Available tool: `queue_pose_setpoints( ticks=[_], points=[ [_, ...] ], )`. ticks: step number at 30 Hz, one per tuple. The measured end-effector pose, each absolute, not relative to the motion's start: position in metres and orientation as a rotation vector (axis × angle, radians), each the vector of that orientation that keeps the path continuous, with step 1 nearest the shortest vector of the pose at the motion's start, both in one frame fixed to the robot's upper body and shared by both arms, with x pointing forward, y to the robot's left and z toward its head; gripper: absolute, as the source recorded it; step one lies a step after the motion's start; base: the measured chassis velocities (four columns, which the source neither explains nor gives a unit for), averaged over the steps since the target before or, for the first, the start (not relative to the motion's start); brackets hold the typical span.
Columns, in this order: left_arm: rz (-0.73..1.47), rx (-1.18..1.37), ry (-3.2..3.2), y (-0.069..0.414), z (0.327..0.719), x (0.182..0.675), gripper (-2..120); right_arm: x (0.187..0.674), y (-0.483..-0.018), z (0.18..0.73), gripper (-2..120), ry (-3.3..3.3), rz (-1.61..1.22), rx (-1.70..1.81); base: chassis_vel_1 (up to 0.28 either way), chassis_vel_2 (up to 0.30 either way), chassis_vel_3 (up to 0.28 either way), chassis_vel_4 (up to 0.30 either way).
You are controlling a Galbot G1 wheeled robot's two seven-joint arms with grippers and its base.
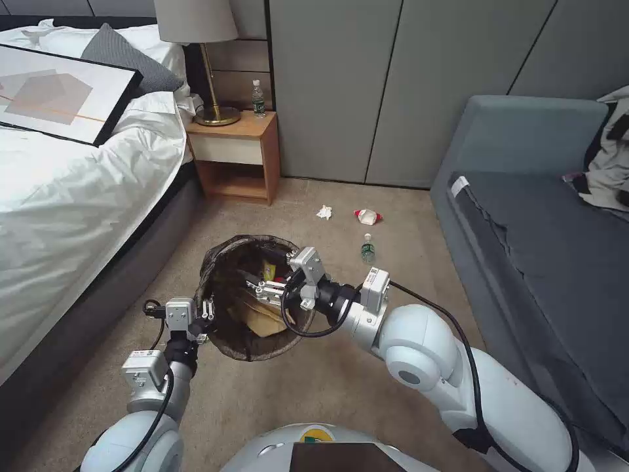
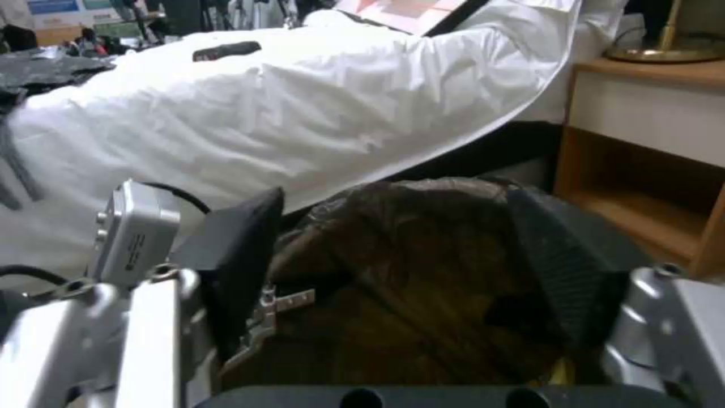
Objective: Pick up the trash bin, then pick up the garbage from the floor and place it into the trash bin.
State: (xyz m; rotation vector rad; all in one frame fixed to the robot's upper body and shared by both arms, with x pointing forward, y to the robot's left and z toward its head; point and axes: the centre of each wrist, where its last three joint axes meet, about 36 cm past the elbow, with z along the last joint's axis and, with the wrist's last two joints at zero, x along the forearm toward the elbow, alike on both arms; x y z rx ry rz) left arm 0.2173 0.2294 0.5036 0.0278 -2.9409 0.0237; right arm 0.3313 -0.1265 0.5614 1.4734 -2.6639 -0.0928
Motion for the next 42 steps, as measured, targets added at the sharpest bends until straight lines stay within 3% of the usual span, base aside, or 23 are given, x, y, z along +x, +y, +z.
queue_pose_setpoints(
  ticks=[8, 25, 34, 42],
  points=[
    [0.028, 0.025, -2.941, 0.228, 0.503, 0.216, 3, 0.331, -0.131, 0.566, 100, -2.699, -0.109, 1.460, 0.000, 0.000, 0.000, 0.000],
    [0.041, 0.031, -2.963, 0.229, 0.505, 0.220, 3, 0.308, -0.181, 0.580, 100, -3.027, -0.048, 1.134, 0.000, 0.000, 0.000, 0.000],
    [0.049, 0.028, -2.973, 0.229, 0.505, 0.220, 3, 0.270, -0.218, 0.535, 100, -3.203, 0.056, 0.653, 0.000, 0.000, 0.000, 0.000],
    [0.063, 0.010, -2.990, 0.227, 0.506, 0.222, 3, 0.231, -0.217, 0.496, 100, -3.259, 0.135, 0.353, 0.000, 0.000, 0.000, 0.000]
  ],
)
